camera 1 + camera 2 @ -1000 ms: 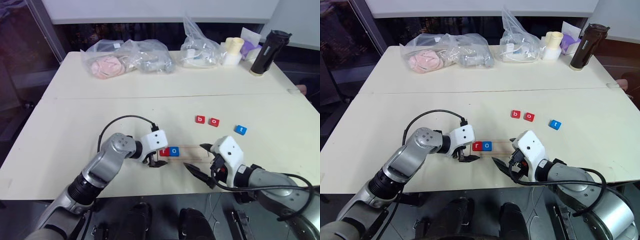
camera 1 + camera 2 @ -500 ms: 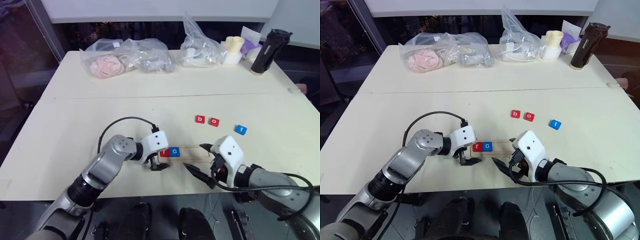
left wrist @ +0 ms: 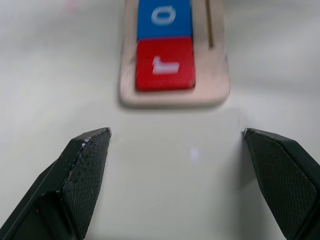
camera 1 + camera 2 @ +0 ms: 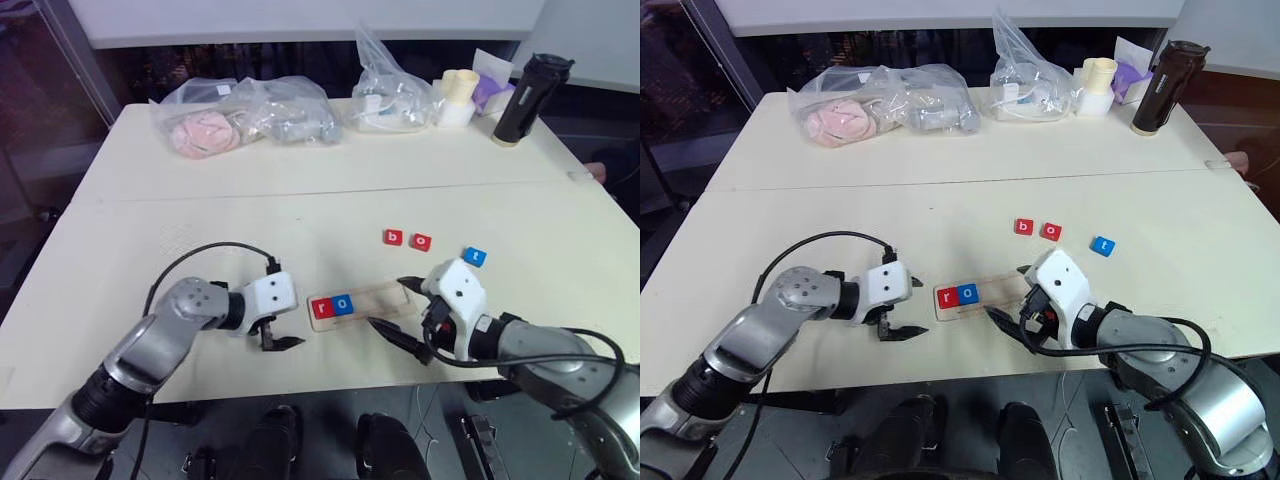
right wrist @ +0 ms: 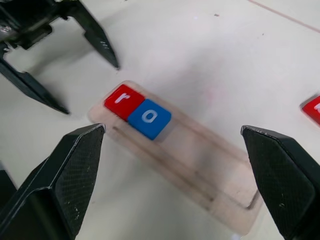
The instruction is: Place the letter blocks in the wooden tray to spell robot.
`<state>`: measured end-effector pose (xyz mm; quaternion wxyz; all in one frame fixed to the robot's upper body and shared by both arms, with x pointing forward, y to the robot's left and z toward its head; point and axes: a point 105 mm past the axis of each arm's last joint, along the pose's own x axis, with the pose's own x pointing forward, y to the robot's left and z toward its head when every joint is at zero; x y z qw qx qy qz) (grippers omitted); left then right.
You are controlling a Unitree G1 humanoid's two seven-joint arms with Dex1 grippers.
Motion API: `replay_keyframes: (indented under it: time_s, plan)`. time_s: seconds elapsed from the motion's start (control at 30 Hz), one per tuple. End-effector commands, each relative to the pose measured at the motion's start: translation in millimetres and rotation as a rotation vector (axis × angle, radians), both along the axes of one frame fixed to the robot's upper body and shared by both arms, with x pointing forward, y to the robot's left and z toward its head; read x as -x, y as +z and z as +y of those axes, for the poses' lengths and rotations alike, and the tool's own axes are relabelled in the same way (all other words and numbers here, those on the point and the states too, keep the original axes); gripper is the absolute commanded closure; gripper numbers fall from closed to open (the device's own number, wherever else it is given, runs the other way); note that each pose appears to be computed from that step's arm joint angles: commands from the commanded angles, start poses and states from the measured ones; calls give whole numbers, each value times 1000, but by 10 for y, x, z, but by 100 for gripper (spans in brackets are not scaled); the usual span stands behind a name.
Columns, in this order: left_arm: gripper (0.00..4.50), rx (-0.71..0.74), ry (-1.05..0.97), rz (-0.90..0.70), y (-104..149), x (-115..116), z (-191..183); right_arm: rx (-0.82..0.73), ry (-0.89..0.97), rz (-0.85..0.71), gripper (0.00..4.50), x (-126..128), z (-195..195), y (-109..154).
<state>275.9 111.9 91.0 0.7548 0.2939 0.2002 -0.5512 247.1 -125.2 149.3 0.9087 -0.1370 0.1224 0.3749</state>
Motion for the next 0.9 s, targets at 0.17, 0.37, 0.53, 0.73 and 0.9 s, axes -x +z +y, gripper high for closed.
replay_keyframes:
  time_s: [0.17, 0.37, 0.53, 0.73, 0.9]
  plan:
    - [3, 278, 17, 72, 440, -125, 288, 20, -265, -96, 0, -633, -251, 120]
    - [3, 520, 8, 15, 915, -147, 258, -43, -531, -17, 0, -1187, -318, 61]
    - [3, 584, -6, 17, 1052, -52, 196, -86, -575, 22, 0, -1393, -198, 51]
    - [3, 584, 19, 10, 1074, -26, 192, -88, -613, 84, 0, -1494, -106, -99]
    - [3, 584, 33, 2, 1079, -36, 197, -76, -620, 120, 0, -1513, -65, -209]
